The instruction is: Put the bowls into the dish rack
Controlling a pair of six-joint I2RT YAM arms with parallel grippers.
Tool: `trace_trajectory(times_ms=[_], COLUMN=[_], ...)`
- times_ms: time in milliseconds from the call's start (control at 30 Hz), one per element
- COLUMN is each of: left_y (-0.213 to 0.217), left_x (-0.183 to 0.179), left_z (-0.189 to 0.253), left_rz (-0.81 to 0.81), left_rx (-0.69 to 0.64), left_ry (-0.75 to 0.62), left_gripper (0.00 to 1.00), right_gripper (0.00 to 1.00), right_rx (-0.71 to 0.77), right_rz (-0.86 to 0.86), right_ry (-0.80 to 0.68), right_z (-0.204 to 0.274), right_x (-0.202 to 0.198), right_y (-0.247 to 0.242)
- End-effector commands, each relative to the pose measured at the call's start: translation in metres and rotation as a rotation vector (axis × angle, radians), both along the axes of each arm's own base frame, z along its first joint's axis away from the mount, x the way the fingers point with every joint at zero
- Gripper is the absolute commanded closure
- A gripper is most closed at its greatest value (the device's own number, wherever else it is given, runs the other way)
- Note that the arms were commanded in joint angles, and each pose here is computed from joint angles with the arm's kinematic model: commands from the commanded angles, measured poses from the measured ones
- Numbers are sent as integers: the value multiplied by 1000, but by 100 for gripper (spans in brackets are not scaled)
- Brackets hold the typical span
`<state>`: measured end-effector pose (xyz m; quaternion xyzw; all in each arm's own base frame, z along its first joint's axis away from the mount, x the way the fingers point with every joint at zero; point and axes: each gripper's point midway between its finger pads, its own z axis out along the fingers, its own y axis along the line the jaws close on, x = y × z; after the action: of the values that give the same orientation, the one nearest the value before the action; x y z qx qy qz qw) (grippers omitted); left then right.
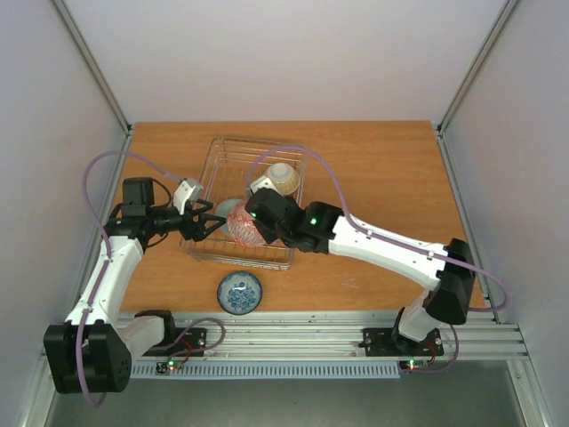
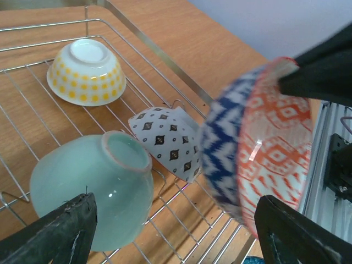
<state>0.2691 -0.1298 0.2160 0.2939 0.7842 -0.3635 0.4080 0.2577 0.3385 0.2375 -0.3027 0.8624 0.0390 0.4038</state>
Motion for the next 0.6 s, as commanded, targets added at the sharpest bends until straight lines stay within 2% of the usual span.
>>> trace_trajectory(times_ms=[0, 267, 567], left_y=[-6, -7, 1], left_x=[-9, -12, 6], left_z=[10, 9, -1], left_rz=[-59, -78, 5], left_rx=[-27, -30, 6], left_ry=[-31, -35, 6], left_gripper=[21, 21, 21], right_gripper=[99, 99, 99], right_rx=[-1, 26, 106], right_rz=[-11, 28, 106], right_ry=[-81, -136, -115], right_z=[23, 54, 67], right_x=[28, 41, 31], right_y=[14, 34, 48])
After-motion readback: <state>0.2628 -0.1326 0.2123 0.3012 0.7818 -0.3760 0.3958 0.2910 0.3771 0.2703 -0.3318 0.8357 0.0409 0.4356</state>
